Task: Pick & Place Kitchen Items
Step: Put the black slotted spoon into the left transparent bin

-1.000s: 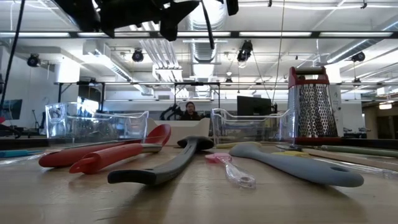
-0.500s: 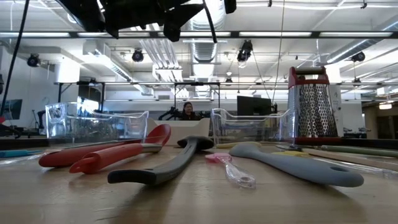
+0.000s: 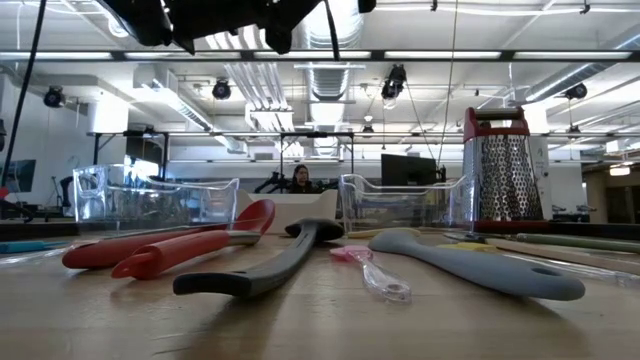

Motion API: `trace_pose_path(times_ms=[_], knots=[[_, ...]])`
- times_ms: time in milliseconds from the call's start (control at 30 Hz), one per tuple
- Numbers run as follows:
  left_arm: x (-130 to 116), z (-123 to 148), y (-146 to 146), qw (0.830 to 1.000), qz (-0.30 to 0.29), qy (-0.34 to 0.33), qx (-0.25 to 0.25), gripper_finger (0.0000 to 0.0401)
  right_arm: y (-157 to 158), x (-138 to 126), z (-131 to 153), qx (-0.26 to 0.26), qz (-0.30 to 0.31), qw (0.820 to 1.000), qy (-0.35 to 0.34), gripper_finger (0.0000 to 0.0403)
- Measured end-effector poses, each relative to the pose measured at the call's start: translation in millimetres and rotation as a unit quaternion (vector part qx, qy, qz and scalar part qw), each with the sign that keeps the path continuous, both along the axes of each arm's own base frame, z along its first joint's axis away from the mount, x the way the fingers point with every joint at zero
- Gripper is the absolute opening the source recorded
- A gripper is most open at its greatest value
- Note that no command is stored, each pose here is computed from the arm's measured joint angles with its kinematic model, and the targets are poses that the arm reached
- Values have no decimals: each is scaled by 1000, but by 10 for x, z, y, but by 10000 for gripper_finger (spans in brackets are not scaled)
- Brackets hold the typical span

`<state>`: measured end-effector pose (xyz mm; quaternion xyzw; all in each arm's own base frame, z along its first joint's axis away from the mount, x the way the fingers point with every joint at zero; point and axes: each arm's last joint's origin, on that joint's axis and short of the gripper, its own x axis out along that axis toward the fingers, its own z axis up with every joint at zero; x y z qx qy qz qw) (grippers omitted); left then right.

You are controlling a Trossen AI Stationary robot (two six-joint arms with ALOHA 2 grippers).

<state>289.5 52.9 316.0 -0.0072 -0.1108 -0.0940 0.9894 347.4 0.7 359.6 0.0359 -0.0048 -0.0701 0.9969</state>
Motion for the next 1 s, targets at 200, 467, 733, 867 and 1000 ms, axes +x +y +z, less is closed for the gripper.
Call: trace_pose_path(times_ms=[200,467,733,867,1000], knots=[[13,81,-15,1000,-8,-11,3,191,-31,0,2,-5,-5,1000,0,70],[25,146,-40,1000,-19,-15,-2,190,-51,-3,14,-9,-7,1000,-4,70],[45,133,-36,1000,-16,-14,6,110,-51,-4,8,0,-7,1000,-2,70],[78,90,-30,1000,-18,-8,9,87,-51,-6,-5,0,-6,1000,3,70],[90,74,-29,1000,-20,-5,10,87,-51,-6,-9,0,-6,1000,5,70]])
